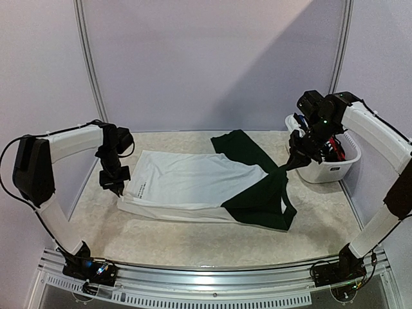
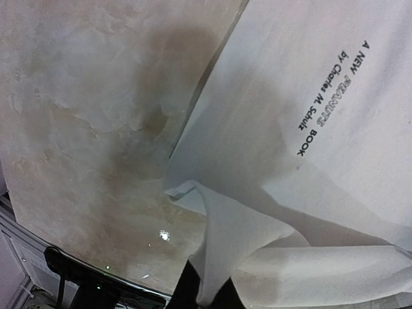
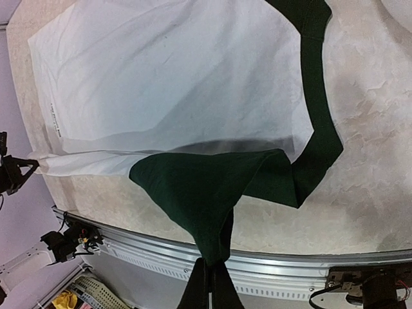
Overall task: Fold and stack the mixed laundry pile
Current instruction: Fold the flattened T-shirt.
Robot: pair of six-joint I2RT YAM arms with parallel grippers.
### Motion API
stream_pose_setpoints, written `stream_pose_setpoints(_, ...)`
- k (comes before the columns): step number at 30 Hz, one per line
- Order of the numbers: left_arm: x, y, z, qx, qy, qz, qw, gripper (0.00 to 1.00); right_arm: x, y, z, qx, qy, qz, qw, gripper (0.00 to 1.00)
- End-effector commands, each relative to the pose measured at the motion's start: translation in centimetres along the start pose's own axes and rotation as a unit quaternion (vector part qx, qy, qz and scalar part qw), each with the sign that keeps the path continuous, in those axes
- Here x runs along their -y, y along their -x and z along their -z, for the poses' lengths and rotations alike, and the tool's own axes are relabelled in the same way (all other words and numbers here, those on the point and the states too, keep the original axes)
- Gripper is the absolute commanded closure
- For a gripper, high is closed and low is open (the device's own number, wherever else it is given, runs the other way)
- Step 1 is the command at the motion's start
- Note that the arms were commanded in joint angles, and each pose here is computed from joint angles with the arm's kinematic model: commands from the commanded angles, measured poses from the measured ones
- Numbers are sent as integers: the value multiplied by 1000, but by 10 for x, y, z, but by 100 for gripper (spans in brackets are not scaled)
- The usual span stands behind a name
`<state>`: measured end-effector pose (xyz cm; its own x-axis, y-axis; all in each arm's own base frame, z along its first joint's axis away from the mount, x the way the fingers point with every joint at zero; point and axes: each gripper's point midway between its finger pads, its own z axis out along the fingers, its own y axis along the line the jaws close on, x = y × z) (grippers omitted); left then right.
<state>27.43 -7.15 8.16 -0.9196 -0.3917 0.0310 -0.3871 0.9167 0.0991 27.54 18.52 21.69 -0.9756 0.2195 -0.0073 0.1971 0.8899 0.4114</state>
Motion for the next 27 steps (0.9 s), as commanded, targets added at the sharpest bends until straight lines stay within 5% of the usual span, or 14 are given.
stream_pose_setpoints(1, 5, 14, -5, 7, -7, 8, 1000, 100, 12, 12, -2, 3, -36, 10, 999, 100)
stream_pose_setpoints(16, 26, 43, -22, 10, -25, 18, 999, 100, 16, 74, -11, 40, -107, 38, 993, 100)
stream_pose_setpoints(27, 27, 47, -28, 10, -19, 15, 1000, 100, 28, 80, -32, 22, -136, 53, 989, 100)
